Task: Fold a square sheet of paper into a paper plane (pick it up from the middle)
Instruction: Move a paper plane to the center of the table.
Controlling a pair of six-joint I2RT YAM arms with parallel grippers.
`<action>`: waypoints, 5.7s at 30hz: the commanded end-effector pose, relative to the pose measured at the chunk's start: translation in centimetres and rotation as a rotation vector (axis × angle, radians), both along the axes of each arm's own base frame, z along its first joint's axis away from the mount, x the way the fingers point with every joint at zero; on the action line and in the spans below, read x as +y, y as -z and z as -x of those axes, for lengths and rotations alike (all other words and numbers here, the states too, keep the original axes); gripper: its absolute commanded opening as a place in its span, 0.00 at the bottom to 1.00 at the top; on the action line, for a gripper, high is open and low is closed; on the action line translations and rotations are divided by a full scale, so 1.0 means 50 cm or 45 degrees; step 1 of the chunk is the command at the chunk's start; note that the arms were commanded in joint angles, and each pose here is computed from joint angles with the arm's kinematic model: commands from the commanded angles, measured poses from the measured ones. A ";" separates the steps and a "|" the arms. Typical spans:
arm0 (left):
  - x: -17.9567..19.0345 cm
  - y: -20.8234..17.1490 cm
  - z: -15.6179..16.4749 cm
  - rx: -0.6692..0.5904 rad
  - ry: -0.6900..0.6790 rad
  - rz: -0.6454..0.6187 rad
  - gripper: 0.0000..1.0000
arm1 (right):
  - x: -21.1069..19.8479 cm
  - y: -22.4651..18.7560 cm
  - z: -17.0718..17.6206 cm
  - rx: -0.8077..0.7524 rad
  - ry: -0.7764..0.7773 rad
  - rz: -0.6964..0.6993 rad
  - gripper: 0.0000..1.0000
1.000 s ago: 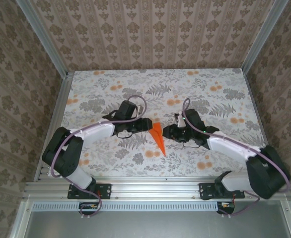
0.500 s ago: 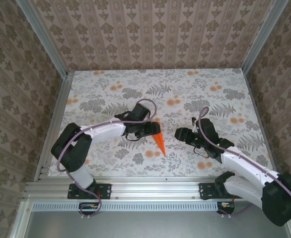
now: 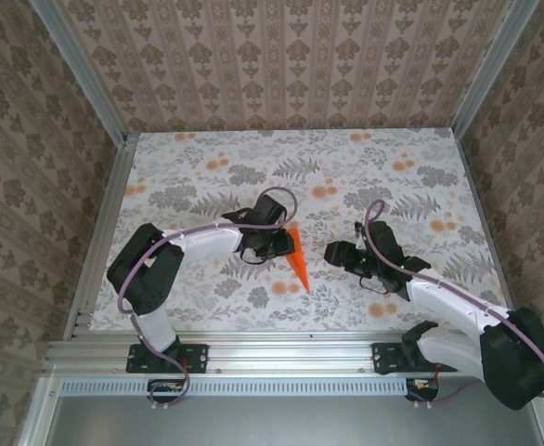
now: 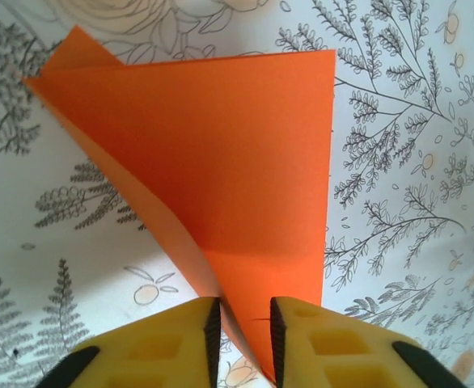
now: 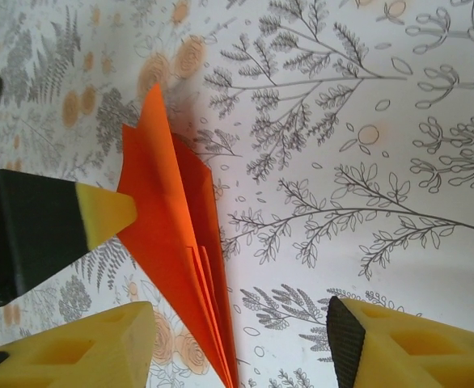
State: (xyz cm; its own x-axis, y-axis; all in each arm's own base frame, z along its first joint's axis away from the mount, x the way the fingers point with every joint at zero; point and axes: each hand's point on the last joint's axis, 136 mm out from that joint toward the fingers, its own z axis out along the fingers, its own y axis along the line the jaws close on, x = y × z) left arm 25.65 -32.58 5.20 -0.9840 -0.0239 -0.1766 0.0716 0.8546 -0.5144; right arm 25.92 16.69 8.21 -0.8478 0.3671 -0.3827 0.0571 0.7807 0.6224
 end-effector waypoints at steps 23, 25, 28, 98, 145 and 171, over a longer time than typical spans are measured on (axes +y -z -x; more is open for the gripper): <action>-0.066 -0.130 -0.023 -0.217 0.198 0.456 0.00 | -0.031 -0.038 -0.008 0.032 0.051 0.091 0.56; -0.073 -0.134 -0.024 -0.217 0.192 0.487 0.00 | -0.044 -0.050 -0.008 -0.002 0.080 0.100 0.57; -0.073 -0.125 -0.027 -0.209 0.175 0.483 0.00 | -0.061 -0.060 -0.006 -0.048 0.126 0.095 0.59; -0.014 0.002 -0.011 -0.079 0.077 0.407 0.00 | 0.146 0.109 -0.010 0.303 -0.357 0.359 0.32; 0.277 -0.158 0.004 -0.460 -0.378 0.167 0.75 | 0.096 0.147 -0.160 0.500 -0.354 0.888 0.20; 0.370 -0.189 -0.012 -0.594 -0.380 -0.177 1.00 | 0.072 -0.139 -0.191 0.058 -0.207 0.744 0.54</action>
